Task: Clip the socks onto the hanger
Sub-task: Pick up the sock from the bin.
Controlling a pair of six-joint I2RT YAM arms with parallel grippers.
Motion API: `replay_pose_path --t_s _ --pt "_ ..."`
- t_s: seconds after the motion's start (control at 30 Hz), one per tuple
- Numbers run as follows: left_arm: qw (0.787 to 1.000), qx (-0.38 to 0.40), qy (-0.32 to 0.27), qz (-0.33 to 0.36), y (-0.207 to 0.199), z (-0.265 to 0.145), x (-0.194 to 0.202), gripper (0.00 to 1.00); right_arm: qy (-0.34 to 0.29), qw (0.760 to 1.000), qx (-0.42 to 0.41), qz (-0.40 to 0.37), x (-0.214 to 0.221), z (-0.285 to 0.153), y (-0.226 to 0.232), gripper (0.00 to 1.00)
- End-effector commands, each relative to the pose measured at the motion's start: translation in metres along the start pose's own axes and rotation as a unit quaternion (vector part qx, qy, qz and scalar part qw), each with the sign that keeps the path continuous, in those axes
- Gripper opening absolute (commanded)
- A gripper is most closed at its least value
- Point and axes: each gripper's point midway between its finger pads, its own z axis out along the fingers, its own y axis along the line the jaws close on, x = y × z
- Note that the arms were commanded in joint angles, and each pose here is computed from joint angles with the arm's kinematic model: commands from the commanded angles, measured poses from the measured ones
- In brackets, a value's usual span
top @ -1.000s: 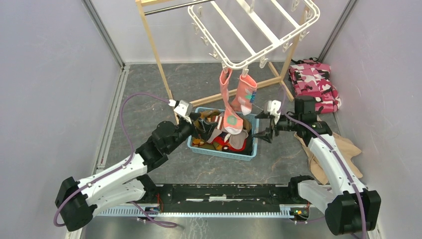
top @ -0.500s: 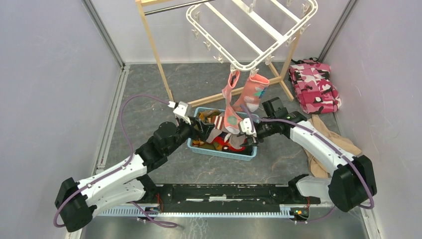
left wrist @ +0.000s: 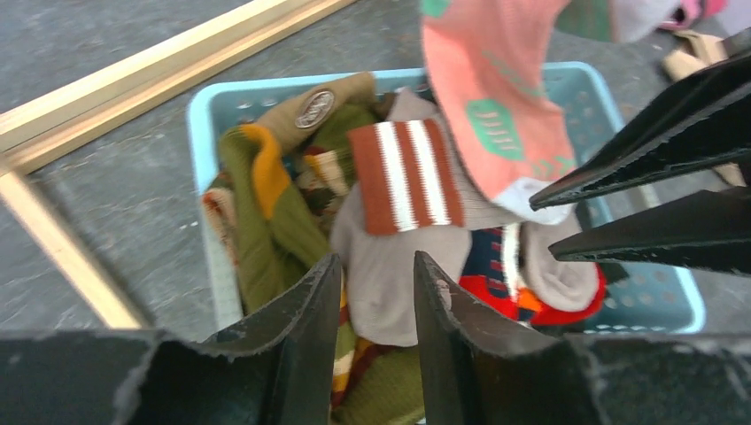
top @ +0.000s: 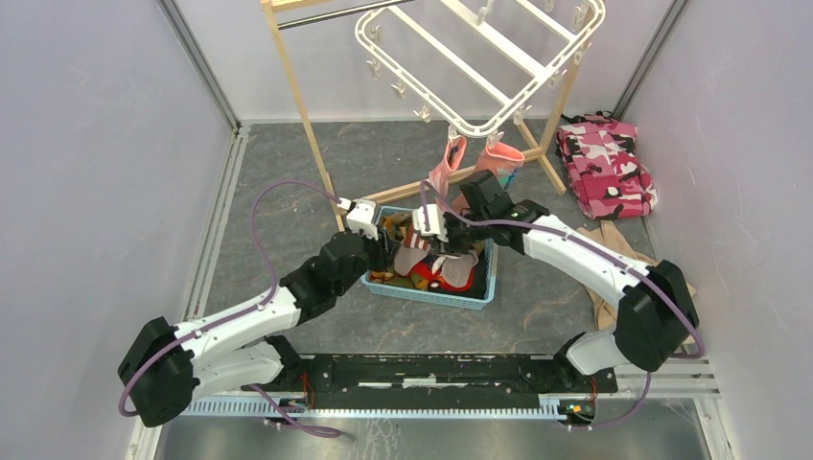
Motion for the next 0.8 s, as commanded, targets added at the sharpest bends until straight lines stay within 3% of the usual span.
replay_pose_path --t_s 0.0,0.2,0.47,0.63,0.77 --pt "0.994 -0.097 -0.041 -0.033 0.03 -0.01 -0.028 0.42 0.003 0.998 0.065 0.011 -0.033 0.014 -0.035 0.32" --pt "0.983 -0.146 -0.087 -0.065 0.055 -0.04 -0.04 0.51 0.053 0.994 0.087 0.032 -0.015 0.035 -0.04 0.33" --pt "0.98 -0.14 -0.115 -0.087 0.061 -0.055 -0.041 0.64 0.109 0.988 0.104 0.043 0.009 0.048 -0.046 0.34" --pt "0.981 -0.133 -0.11 -0.085 0.057 -0.052 -0.041 0.66 0.102 0.988 0.106 0.044 0.003 0.046 -0.045 0.14" --pt "0.983 -0.118 -0.113 -0.084 0.051 -0.051 -0.044 0.68 0.071 0.991 0.105 0.045 -0.017 0.037 -0.044 0.05"
